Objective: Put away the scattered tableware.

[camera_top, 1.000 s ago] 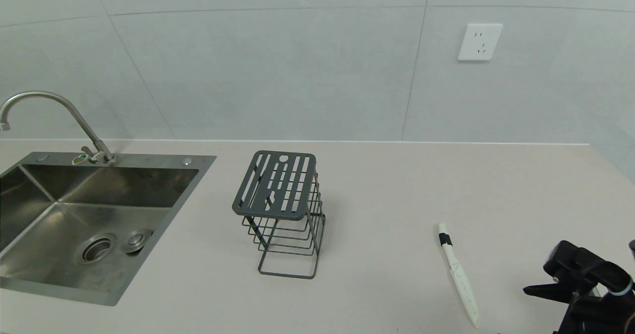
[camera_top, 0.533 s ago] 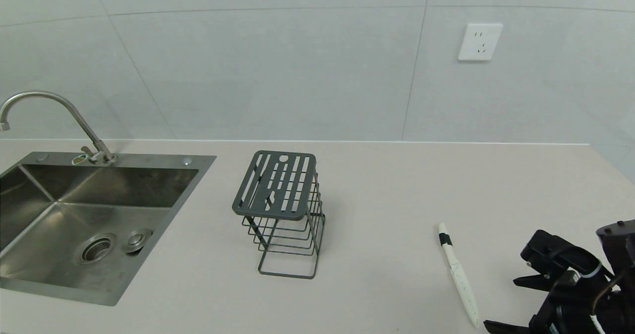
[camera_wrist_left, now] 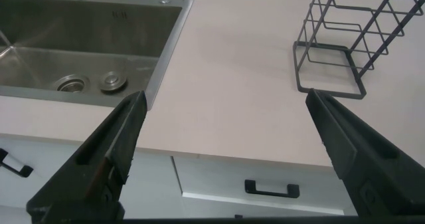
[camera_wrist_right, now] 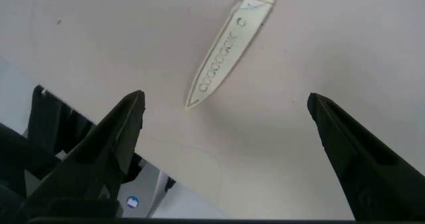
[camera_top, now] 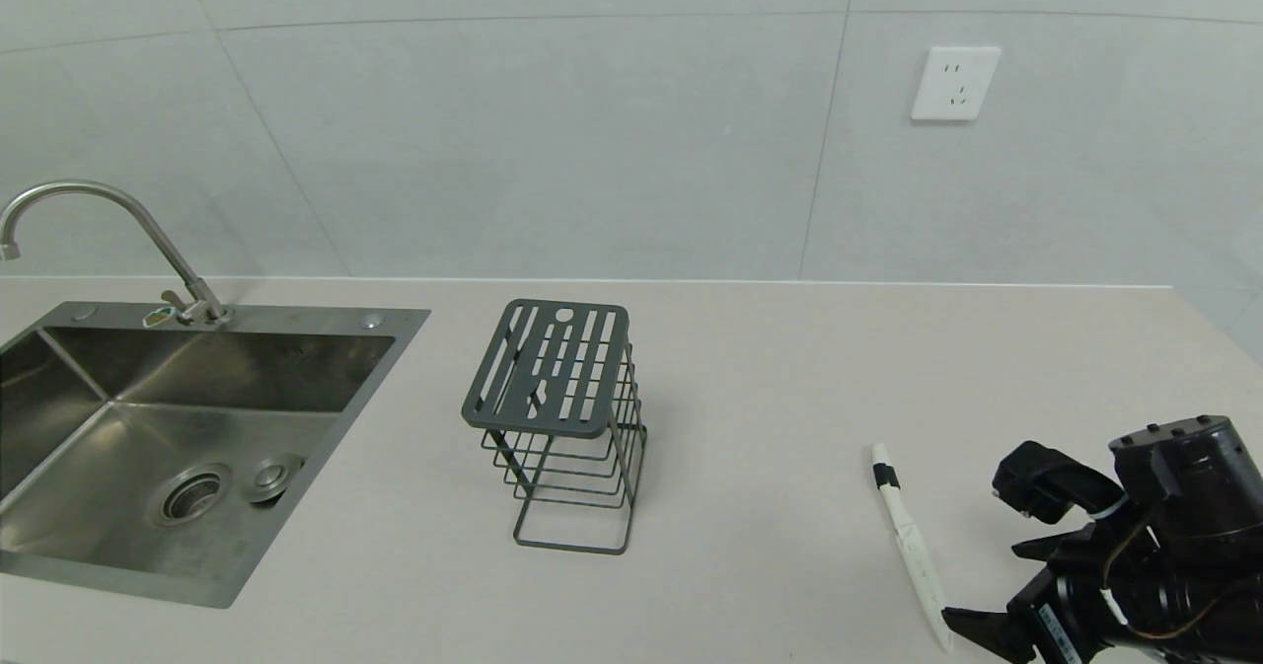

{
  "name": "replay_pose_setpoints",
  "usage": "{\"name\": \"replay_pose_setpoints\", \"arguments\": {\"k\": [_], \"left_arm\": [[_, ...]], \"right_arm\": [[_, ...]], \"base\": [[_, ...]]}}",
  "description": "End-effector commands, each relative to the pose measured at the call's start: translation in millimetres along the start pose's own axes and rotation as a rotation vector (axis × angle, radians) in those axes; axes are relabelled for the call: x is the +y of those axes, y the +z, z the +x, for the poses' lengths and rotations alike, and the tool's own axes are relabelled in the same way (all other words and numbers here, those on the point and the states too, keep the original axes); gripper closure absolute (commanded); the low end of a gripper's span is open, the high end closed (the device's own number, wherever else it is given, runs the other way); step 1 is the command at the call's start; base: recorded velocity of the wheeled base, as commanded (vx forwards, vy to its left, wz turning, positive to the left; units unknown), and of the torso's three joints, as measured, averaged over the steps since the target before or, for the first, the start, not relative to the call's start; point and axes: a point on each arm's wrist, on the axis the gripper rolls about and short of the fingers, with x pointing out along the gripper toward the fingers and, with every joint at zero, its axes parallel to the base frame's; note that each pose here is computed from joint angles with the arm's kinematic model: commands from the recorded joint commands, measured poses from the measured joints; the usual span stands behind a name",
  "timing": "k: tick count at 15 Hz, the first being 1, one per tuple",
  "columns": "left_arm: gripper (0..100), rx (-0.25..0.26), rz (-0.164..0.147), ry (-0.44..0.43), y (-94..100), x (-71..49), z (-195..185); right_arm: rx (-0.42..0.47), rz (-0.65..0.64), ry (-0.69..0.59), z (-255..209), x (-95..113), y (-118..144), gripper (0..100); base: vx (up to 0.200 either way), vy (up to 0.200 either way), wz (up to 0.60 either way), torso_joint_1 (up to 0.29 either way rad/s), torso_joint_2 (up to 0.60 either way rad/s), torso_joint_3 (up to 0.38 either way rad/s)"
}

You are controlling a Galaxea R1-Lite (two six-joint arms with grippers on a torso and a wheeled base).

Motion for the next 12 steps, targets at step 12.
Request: {"name": "replay_pose_setpoints", "arguments": {"k": [12], "left_arm": [[0,0.000,-0.001,0.001,0.0,0.0,0]], "right_arm": [[0.049,0.041,-0.058,43,11,30,0]], "base": [[0.000,0.000,0.00,0.000,0.00,0.000]]}}
